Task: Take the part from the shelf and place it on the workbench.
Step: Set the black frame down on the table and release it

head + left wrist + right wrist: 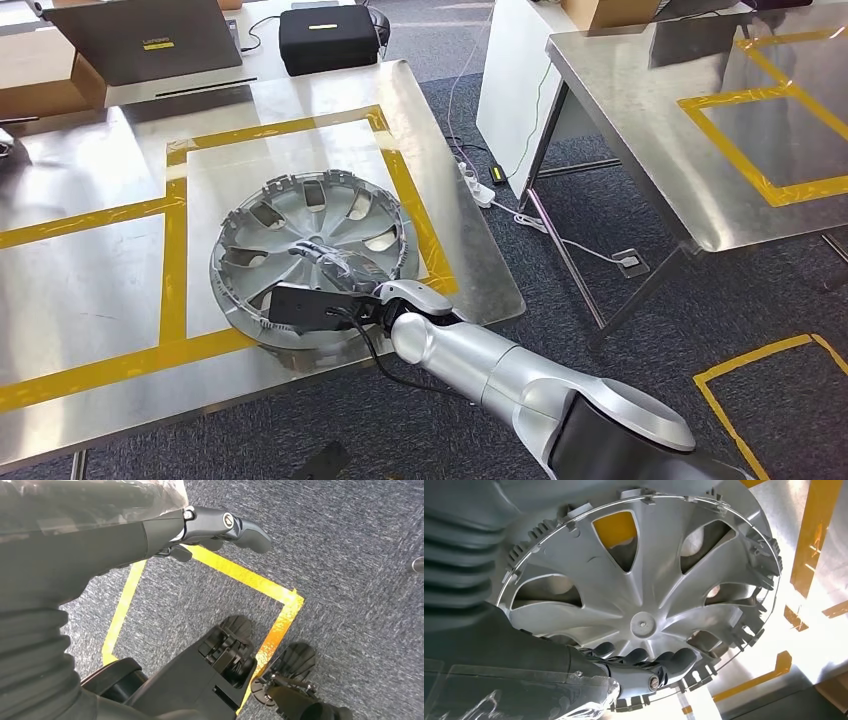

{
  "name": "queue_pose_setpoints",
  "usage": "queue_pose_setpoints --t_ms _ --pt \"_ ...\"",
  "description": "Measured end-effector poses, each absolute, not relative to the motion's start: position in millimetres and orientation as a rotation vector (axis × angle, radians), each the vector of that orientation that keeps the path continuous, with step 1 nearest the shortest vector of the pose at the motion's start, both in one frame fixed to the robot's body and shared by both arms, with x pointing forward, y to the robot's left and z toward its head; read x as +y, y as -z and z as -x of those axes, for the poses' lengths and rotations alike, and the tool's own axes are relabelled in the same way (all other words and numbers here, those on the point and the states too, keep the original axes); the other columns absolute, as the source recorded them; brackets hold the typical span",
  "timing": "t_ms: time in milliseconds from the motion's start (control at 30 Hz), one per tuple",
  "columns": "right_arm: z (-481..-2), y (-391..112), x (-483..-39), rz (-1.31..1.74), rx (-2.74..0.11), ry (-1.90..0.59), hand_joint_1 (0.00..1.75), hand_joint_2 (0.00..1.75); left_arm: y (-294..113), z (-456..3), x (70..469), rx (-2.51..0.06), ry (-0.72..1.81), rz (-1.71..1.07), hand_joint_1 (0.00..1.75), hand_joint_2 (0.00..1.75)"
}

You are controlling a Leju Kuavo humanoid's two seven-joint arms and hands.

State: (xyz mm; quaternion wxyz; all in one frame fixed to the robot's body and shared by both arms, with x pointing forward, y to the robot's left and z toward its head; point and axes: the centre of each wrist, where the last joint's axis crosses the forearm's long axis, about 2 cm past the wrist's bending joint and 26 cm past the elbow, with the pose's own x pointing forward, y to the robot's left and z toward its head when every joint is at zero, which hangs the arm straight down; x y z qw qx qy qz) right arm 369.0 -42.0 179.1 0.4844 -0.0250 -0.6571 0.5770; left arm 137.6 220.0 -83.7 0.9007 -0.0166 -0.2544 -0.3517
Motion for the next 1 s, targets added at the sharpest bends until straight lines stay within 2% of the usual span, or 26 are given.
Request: queue_pose_setpoints --t_ms 567,1000 --pt "-372 -177 -52 0.109 -1.607 -1.322 0.0 0.0 86 -131 222 -0.51 0.701 0.036 0.0 0.0" --pt "-378 -222 -65 0.182 -1.805 -1.167 0.0 0.0 88 -127 224 -0.506 0.68 0.035 0.0 0.0"
